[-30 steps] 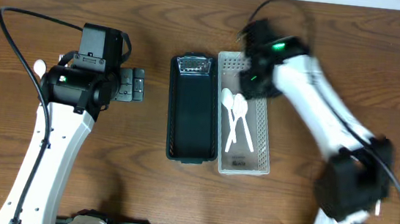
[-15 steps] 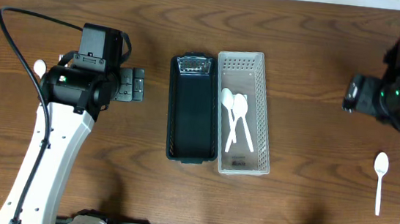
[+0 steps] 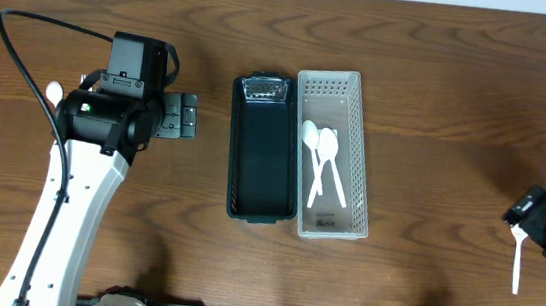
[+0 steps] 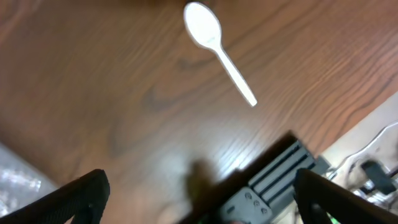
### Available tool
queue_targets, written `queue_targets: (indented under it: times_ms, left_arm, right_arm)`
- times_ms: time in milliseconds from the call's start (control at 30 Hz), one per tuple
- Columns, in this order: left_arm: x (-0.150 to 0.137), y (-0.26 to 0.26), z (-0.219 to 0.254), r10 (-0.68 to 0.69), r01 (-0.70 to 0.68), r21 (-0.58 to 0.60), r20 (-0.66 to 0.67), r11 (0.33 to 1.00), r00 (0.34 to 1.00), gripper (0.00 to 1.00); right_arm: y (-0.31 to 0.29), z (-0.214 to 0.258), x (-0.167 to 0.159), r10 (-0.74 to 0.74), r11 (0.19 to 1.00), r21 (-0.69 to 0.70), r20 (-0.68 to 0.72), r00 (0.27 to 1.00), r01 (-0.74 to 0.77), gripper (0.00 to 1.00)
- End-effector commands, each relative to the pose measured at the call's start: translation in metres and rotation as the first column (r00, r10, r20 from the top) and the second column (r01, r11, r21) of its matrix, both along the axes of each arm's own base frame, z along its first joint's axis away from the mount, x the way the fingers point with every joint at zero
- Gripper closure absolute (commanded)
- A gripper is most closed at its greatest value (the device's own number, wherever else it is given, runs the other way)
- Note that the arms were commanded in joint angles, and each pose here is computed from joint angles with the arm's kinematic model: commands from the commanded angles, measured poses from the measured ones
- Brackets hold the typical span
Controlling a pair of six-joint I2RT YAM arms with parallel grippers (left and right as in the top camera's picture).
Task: Pack container
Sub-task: 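Grasp the last white spoon near the table edge with right gripper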
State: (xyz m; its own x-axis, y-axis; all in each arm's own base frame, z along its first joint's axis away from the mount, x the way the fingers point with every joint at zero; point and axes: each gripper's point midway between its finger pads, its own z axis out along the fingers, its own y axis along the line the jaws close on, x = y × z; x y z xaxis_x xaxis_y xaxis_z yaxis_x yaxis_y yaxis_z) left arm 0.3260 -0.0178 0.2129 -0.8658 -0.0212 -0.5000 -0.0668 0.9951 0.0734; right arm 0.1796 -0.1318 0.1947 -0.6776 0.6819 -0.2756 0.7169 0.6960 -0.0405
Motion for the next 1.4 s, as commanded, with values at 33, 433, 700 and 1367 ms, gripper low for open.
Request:
queue_targets:
  times_ms: [33, 433, 700, 1367]
  left_arm:
    - [0.003, 0.001, 0.006, 0.014, -0.014, -0.007, 0.019, 1.0, 1.0, 0.02]
    - [0.003, 0.001, 0.006, 0.011, -0.011, -0.005, 0.019, 1.0, 1.0, 0.02]
    - [0.006, 0.001, 0.008, 0.011, -0.011, -0.007, 0.031, 1.0, 0.999, 0.02]
    - [0.008, 0.0, 0.009, 0.011, -0.011, -0.008, 0.041, 1.0, 0.999, 0.02]
  right_arm:
    - [-0.015, -0.034, 0.005, 0.072, 0.997, 0.025, -0.034, 0.997, -0.072, 0.01]
    - [-0.043, -0.131, 0.036, 0.176, 0.97, 0.197, -0.179, 0.968, -0.14, 0.01]
    - [-0.059, -0.17, 0.032, 0.189, 0.971, 0.196, -0.292, 0.938, -0.134, 0.05]
    - [-0.055, -0.22, 0.031, 0.21, 0.964, 0.218, -0.29, 0.934, -0.149, 0.44]
